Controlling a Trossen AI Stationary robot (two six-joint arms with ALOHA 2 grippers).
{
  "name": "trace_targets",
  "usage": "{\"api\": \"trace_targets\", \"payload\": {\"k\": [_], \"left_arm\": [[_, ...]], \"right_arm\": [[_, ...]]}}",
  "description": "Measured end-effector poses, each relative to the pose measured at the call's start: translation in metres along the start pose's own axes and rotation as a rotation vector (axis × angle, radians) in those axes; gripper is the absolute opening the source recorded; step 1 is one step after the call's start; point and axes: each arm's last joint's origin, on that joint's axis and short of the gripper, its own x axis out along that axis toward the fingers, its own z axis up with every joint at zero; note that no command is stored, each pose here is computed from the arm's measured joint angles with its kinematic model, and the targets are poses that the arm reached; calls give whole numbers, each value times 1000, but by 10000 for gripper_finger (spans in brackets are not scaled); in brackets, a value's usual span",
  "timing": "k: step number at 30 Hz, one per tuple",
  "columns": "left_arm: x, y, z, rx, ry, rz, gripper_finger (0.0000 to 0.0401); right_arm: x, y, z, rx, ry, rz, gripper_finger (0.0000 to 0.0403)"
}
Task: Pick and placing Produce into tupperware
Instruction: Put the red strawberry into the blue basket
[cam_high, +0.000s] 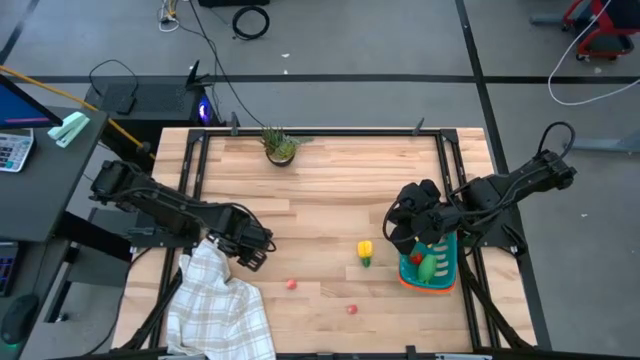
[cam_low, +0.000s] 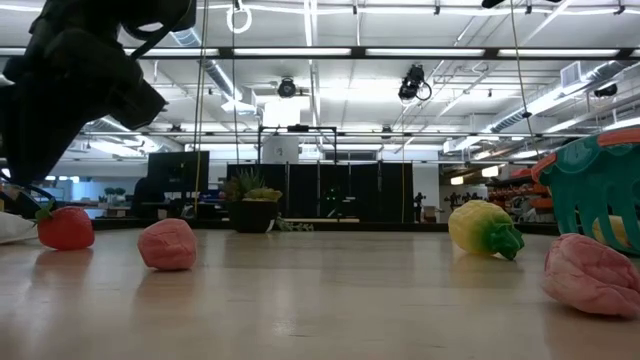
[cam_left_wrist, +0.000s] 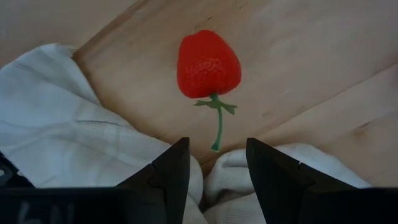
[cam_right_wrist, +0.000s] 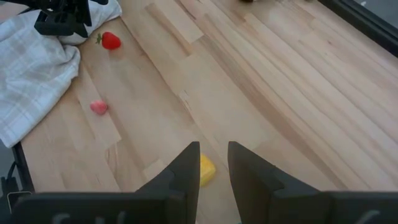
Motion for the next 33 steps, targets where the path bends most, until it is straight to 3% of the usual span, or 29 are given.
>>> {"api": "trace_targets", "payload": {"k": [20,33], "left_arm": [[0,-1,0,-47,-16,1,167],[2,-3,-8,-6,-68,23,167]], "right_arm": [[0,0,0,-9,0,0,91],[0,0,0,-10,0,0,91]]}}
